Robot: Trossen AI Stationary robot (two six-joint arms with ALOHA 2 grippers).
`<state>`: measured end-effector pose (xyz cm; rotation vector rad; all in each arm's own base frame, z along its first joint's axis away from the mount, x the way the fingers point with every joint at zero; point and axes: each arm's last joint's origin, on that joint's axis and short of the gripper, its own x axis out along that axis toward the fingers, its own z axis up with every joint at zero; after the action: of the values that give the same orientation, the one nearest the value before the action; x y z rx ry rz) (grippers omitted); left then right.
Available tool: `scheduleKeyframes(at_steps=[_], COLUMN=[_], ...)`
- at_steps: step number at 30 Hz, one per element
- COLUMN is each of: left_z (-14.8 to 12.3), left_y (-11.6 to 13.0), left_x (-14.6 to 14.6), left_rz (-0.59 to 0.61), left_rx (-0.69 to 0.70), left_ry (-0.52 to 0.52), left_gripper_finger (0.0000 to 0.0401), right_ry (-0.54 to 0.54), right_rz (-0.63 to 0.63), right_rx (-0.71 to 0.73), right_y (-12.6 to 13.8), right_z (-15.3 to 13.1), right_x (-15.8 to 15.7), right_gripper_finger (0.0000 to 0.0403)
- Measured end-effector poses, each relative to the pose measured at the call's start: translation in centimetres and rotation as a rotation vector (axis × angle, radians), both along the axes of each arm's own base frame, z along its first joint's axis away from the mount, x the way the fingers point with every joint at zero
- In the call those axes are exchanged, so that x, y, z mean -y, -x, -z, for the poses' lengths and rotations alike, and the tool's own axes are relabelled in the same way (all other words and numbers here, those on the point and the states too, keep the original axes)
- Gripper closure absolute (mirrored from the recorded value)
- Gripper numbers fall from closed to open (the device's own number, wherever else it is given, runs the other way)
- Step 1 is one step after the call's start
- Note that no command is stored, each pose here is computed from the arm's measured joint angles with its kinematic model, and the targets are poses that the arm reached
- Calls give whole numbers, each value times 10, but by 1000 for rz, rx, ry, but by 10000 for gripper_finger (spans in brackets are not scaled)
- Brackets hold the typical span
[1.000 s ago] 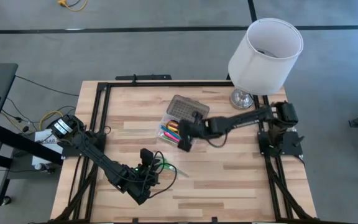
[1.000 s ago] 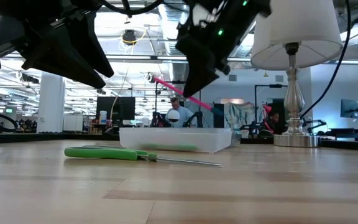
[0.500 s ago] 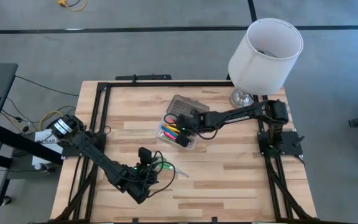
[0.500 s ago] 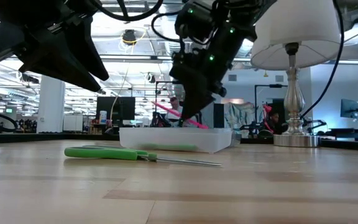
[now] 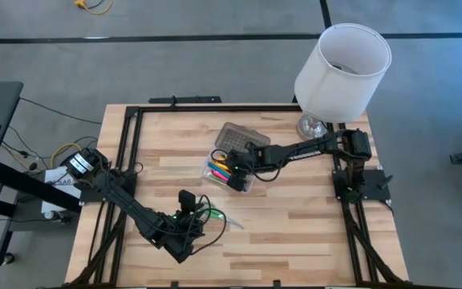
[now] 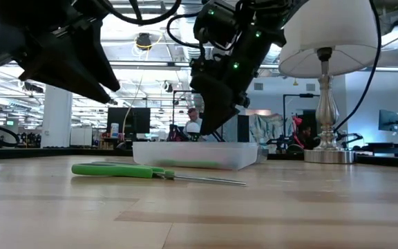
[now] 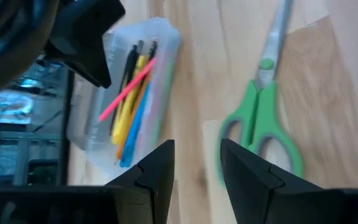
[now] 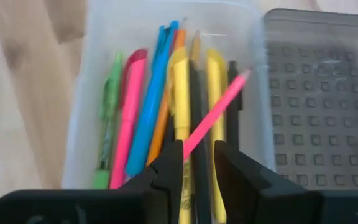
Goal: Pick & place school supplies into a supply box
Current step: Put the green scissors into the gray supply box
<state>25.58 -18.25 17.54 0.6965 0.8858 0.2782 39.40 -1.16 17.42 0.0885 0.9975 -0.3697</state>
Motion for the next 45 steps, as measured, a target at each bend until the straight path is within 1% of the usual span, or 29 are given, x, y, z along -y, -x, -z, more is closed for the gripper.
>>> scheduleKeyframes(at_steps=[2, 4, 7, 8, 10, 13, 17, 20, 22, 25, 29, 32, 35, 38, 41, 45], left_z=[1, 1, 1, 1, 3, 10, 21, 27, 28, 29, 31, 30, 28, 26, 26, 27], left_y=[-1, -2, -4, -4, -6, -8, -15, -22, -28, -35, -39, -42, -47, -52, -56, -59], left_x=[1, 1, 0, -1, -2, -9, -23, -32, -35, -41, -48, -50, -53, -57, -63, -71], left_rz=[7, 11, 8, 4, -4, -16, -23, 15, 53, 92, 112, 141, 187, 232, 270, 307], left_rx=[-11, -15, -17, -19, -27, -45, -67, -79, -62, -45, -47, -49, -36, -23, -31, -74], left_ry=[30, 56, 73, 80, 115, 156, 226, 282, 325, 359, 397, 423, 423, 423, 441, 518], left_gripper_finger=[276, 276, 276, 276, 276, 276, 276, 276, 276, 276, 276, 276, 276, 276, 276, 276], right_ry=[21, 41, 74, 98, 140, 181, 230, 291, 328, 387, 460, 476, 489, 525, 567, 593], right_rz=[-53, -114, -198, -220, -259, -317, -404, -472, -505, -513, -513, -500, -490, -487, -500, -500], right_rx=[-11, -17, 1, -18, 8, 18, -22, -59, -74, -84, -77, -46, -7, 41, 85, 132], right_y=[0, 3, 6, 10, 13, 26, 46, 64, 76, 95, 121, 139, 157, 173, 183, 191], right_z=[0, -6, -17, -19, -28, -43, -50, -52, -51, -50, -43, -40, -33, -28, -29, -30], right_x=[-8, -19, -40, -47, -64, -89, -123, -151, -169, -191, -216, -231, -244, -254, -262, -268], right_gripper_finger=[318, 318, 317, 317, 317, 317, 317, 317, 317, 317, 317, 317, 317, 317, 317, 317])
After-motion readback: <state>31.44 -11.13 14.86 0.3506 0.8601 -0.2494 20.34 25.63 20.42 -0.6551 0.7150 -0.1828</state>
